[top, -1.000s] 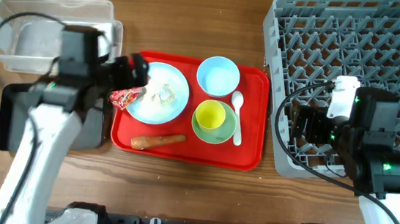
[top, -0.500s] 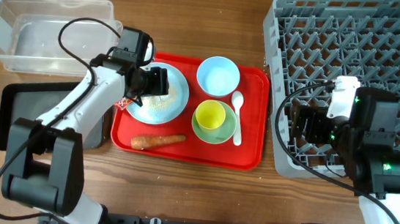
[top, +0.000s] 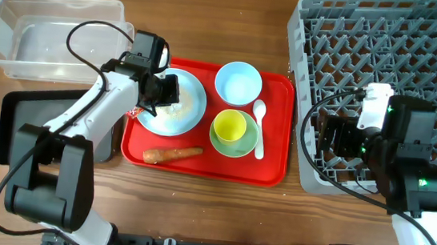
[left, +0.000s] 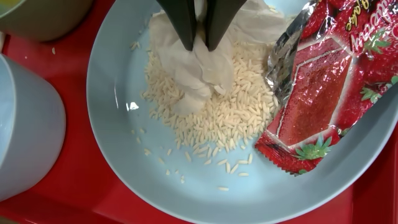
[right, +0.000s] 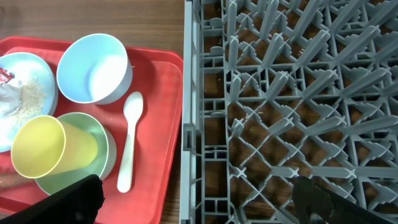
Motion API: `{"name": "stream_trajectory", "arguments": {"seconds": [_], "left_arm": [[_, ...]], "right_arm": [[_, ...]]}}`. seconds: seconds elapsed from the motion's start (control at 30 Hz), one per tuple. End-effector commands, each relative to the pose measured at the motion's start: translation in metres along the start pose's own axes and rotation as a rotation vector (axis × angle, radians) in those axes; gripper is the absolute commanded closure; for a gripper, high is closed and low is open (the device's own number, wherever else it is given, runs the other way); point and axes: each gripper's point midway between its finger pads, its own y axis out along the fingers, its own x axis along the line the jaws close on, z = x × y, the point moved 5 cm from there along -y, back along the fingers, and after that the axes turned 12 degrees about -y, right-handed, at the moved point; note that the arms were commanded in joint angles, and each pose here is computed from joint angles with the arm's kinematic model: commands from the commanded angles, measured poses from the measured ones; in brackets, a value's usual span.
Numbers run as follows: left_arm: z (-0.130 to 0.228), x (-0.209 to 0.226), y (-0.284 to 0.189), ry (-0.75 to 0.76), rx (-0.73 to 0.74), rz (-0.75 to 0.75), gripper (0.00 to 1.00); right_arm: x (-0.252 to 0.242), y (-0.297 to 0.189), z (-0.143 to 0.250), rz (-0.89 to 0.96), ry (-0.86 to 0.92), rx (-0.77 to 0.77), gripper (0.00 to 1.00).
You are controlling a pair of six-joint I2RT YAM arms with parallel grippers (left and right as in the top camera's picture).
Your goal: Sort waste into correct bins and load items into the dishwasher rack
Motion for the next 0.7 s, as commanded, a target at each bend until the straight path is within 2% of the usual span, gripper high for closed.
{"name": "stream_trajectory", "arguments": {"seconds": [0.0, 0.17, 0.33, 0.43, 0.57, 0.6, 0.63, 0.67], "left_arm": [[-0.011, -0.008, -0.014, 0.009, -0.047, 0.022, 0.96], [-0.047, -0.021, -0.097, 0.006, -0.286, 0.134, 0.96], [-0.095, 0.03, -0.158, -0.127, -0.598, 0.056, 0.96], [-0.119, 0.066, -0.161, -0.209, -0.67, 0.009, 0.96], [-0.141, 0.104, -0.145, -0.283, -0.693, -0.036, 0.96], [-0.146, 0.111, -0.14, -0.296, -0.697, -0.043, 0.92], [-0.15, 0.117, -0.136, -0.305, -0.702, -0.048, 0.76], [-0.153, 0.119, -0.133, -0.306, -0.706, -0.048, 0.73]], "right_arm": [[-0.004, -0.005, -0.007, 0.024, 0.013, -0.02, 0.0], [-0.004, -0.005, -0.007, 0.024, 0.013, -0.021, 0.0], [-0.004, -0.005, -0.007, 0.024, 0.013, -0.022, 0.0], [-0.004, -0.005, -0.007, 0.024, 0.014, -0.021, 0.0], [-0.004, -0.005, -0.007, 0.023, 0.014, -0.022, 0.0], [-0.004, -0.005, -0.007, 0.023, 0.014, -0.022, 0.0], [-0.004, -0.005, -0.007, 0.023, 0.014, -0.021, 0.0], [-0.004, -0.005, -0.007, 0.023, 0.014, -0.021, 0.0]]}}
